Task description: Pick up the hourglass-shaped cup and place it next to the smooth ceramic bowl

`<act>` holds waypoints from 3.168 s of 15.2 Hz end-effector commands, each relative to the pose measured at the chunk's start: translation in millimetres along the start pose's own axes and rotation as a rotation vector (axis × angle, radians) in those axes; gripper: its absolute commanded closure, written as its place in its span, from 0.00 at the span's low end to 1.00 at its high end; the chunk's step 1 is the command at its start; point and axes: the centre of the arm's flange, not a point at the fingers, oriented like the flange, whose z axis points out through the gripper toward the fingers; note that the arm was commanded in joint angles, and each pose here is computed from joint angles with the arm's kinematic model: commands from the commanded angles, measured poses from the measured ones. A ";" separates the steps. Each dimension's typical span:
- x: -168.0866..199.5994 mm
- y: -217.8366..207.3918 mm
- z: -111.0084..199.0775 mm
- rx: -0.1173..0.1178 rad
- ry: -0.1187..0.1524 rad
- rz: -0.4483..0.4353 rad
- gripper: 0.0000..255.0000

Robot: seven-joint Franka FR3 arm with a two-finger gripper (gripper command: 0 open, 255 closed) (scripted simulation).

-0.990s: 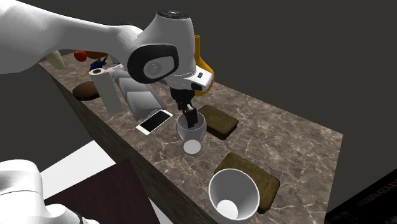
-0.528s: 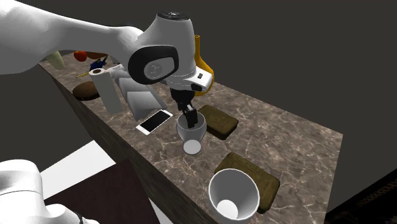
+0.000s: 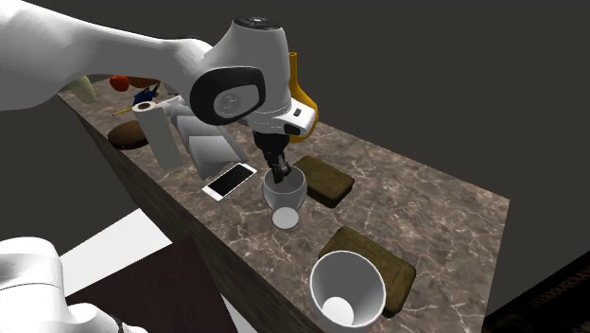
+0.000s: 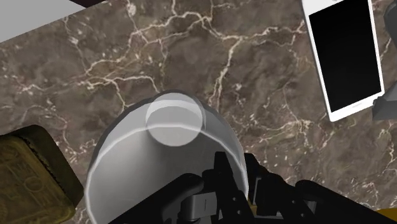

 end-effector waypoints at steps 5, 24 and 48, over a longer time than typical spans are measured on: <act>1.0 -1.2 -14.7 0.000 -0.003 0.000 1.00; 7.9 -9.2 -114.4 0.000 -0.003 0.000 1.00; 19.3 -70.0 -213.8 0.000 -0.003 0.000 1.00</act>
